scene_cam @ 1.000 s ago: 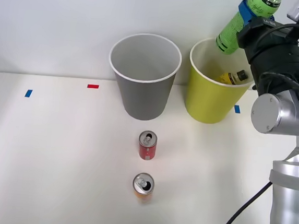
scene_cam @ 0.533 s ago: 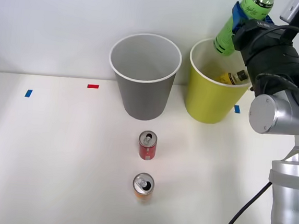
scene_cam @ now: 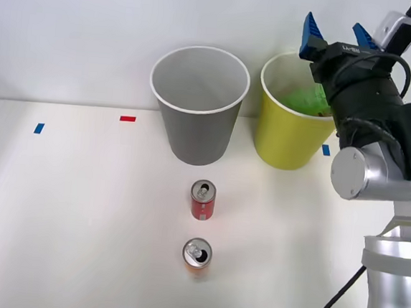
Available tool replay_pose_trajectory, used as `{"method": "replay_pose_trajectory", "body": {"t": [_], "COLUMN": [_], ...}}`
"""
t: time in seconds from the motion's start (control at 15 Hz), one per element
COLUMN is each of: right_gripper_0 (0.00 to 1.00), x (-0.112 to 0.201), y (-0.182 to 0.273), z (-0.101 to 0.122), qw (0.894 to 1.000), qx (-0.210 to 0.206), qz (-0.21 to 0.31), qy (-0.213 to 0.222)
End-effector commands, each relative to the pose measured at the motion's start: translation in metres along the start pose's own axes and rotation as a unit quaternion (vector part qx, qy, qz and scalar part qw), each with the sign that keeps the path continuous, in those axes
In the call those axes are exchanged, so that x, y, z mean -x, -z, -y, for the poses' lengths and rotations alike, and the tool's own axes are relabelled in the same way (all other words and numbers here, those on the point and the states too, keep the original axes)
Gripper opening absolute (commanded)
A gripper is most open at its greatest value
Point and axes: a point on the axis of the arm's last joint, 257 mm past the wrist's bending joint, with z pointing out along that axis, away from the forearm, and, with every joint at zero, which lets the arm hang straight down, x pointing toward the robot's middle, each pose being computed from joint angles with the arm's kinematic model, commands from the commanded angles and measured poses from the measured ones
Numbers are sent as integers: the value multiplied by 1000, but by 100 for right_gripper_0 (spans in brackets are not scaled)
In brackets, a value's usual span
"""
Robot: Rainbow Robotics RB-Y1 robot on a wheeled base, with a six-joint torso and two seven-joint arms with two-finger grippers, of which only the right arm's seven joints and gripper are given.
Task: Put cans in the gray bin, plastic bottles in the light green bin
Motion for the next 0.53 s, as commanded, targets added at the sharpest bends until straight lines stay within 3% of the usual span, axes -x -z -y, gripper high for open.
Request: {"method": "replay_pose_trajectory", "body": {"t": [0.07,0.53], "right_gripper_0": [85,85], "x": [-4,15], "y": [55,165], "z": [4,6], "qw": [1000,1000], "qx": [-3,-25], "qz": [23,3], "qy": [8,17]}}
